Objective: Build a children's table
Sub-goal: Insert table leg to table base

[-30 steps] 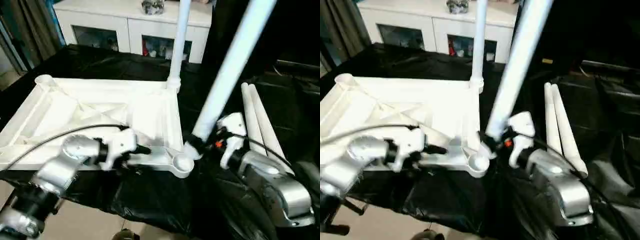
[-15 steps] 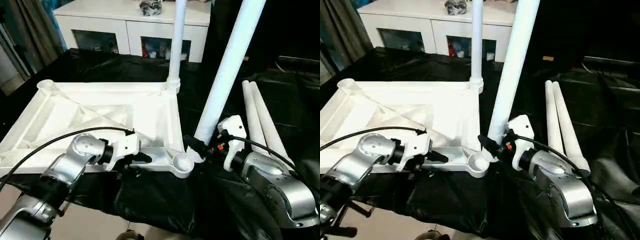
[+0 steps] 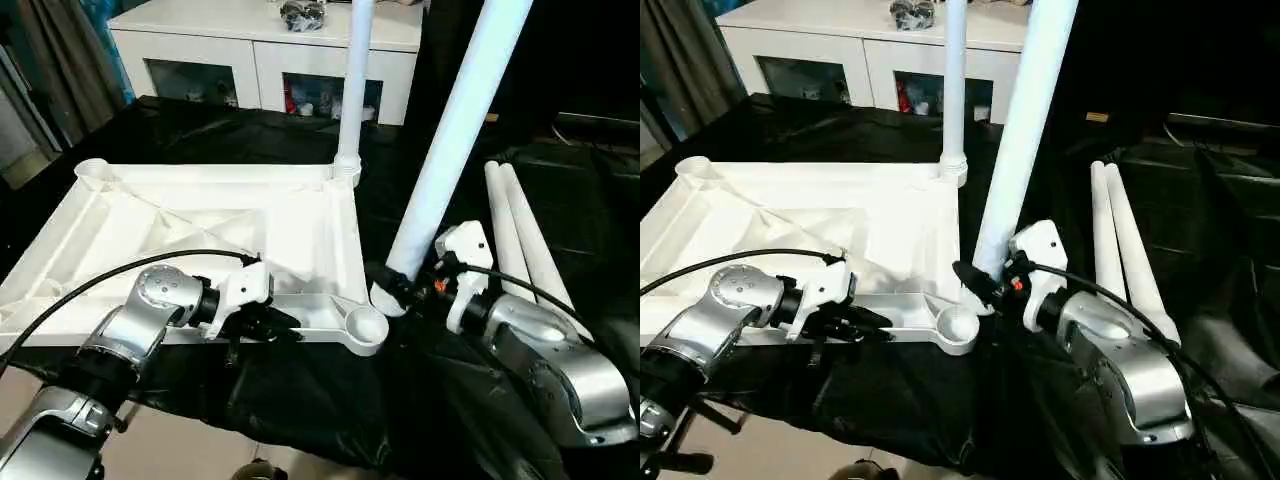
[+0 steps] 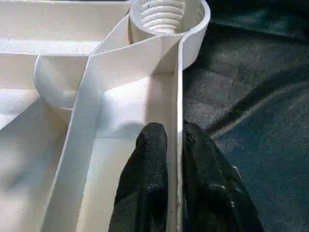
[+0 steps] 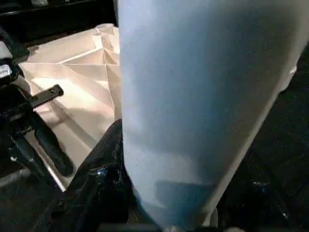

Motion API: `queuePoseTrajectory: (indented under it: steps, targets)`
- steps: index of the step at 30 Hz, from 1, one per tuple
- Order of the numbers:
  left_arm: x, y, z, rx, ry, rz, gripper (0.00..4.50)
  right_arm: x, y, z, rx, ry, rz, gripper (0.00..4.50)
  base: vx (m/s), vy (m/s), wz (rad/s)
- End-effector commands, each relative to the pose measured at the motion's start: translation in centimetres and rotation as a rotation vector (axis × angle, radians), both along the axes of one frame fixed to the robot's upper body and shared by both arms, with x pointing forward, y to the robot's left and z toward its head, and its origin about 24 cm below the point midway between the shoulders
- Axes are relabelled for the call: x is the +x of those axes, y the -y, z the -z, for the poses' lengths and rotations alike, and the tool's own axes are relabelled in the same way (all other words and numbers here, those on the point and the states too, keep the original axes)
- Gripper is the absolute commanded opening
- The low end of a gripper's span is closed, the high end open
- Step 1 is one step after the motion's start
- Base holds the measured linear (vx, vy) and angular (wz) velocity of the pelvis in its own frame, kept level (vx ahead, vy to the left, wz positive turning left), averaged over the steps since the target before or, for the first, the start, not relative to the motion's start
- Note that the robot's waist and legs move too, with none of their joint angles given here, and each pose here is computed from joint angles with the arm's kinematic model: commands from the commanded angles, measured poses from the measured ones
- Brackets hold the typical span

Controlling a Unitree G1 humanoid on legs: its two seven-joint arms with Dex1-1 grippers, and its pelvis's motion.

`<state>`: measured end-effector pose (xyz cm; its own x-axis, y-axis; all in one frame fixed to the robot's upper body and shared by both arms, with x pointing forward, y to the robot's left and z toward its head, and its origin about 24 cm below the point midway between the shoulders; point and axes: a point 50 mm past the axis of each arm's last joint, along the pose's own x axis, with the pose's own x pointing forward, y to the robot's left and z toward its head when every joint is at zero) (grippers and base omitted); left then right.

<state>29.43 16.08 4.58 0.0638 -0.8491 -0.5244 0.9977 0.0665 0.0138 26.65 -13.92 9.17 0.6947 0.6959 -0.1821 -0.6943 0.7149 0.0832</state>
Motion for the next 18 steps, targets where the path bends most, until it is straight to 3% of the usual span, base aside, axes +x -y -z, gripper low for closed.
queuePoseTrajectory:
  steps: [1,3,11,13,18]
  targets:
    - [0.0,-0.1,0.1,-0.02,-0.007,-0.041,0.27,0.1,-0.1,-0.3,0.0,0.02,-0.013,1.93,0.0,0.0,0.0]
    - [0.1,0.4,0.6,-0.003,-0.003,-0.07,0.02,0.1,-0.1,-0.2,-0.001,0.02,-0.01,1.93,0.0,0.0,0.0]
    - [1.3,3.8,1.2,0.004,0.054,-0.159,0.0,0.6,0.0,-0.2,0.013,0.024,0.041,1.93,0.0,0.0,0.0]
    - [1.9,6.0,0.8,-0.04,0.07,-0.183,0.0,1.4,-0.2,0.2,0.018,0.023,0.065,1.93,0.0,0.0,0.0]
    - [2.1,6.7,0.8,-0.035,0.085,-0.169,0.0,2.5,-0.3,0.6,0.016,0.028,0.101,1.93,0.0,0.0,0.0]
